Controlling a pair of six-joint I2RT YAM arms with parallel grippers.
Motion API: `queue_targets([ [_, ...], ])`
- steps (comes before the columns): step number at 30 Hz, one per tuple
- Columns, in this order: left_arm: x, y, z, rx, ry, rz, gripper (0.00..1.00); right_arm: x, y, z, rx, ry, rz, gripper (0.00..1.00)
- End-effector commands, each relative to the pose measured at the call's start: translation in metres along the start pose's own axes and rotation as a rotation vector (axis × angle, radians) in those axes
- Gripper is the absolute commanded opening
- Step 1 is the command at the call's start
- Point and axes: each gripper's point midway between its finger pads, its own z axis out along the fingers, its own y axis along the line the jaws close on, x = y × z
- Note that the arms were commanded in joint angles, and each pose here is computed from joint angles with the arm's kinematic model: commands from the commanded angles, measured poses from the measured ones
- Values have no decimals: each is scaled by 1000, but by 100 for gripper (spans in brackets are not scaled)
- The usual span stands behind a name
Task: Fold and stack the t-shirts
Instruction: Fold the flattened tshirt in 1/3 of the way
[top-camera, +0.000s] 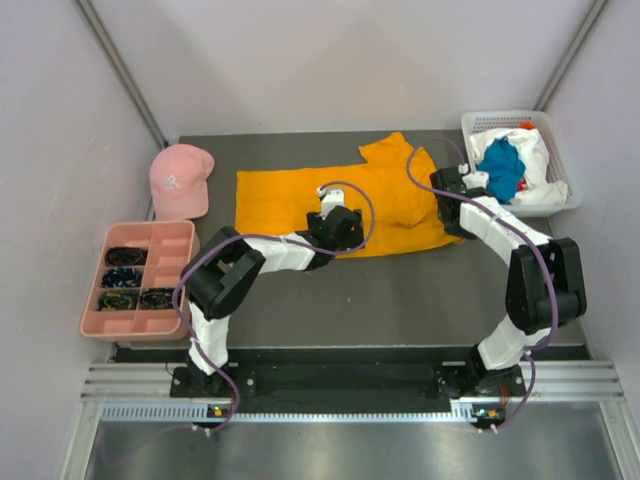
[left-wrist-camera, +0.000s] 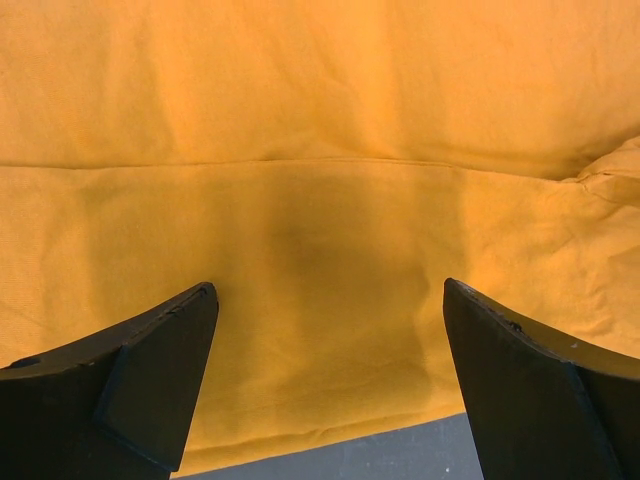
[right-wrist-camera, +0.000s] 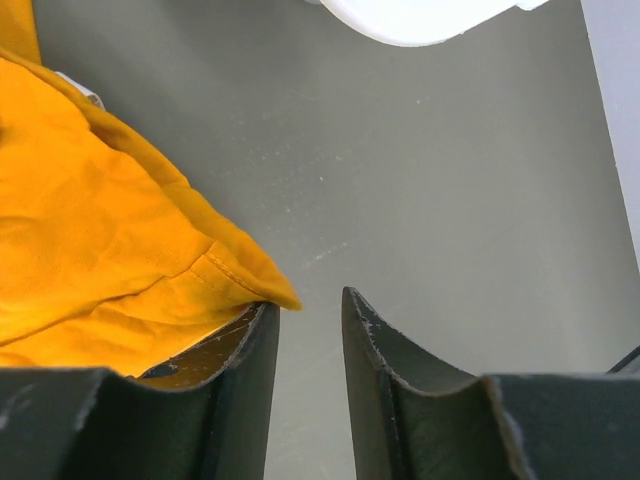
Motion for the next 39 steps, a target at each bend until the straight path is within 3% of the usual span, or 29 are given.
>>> queue_targets([
  [1, 19, 9, 10, -17, 28, -27, 99, -20, -9, -8, 18, -52, 31, 33],
  [13, 49, 27, 19, -53, 94, -33, 99, -15, -6, -6, -2, -37, 29, 34],
  [27, 98, 82, 10, -243, 220, 43, 99, -4, 0, -1, -24, 6, -22, 36],
  [33, 104, 90, 6, -260, 229, 52, 99, -4, -8, 6, 55, 11, -70, 0],
  [36, 110, 94, 5, -267, 241, 63, 99, -4, -11, 8, 77, 12, -79, 0],
  [37, 117, 100, 2, -289, 269, 82, 99, -4, -11, 8, 77, 12, -79, 14],
  [39, 121, 103, 2, -296, 278, 88, 99, -5, -14, 7, 91, 6, -69, 25],
])
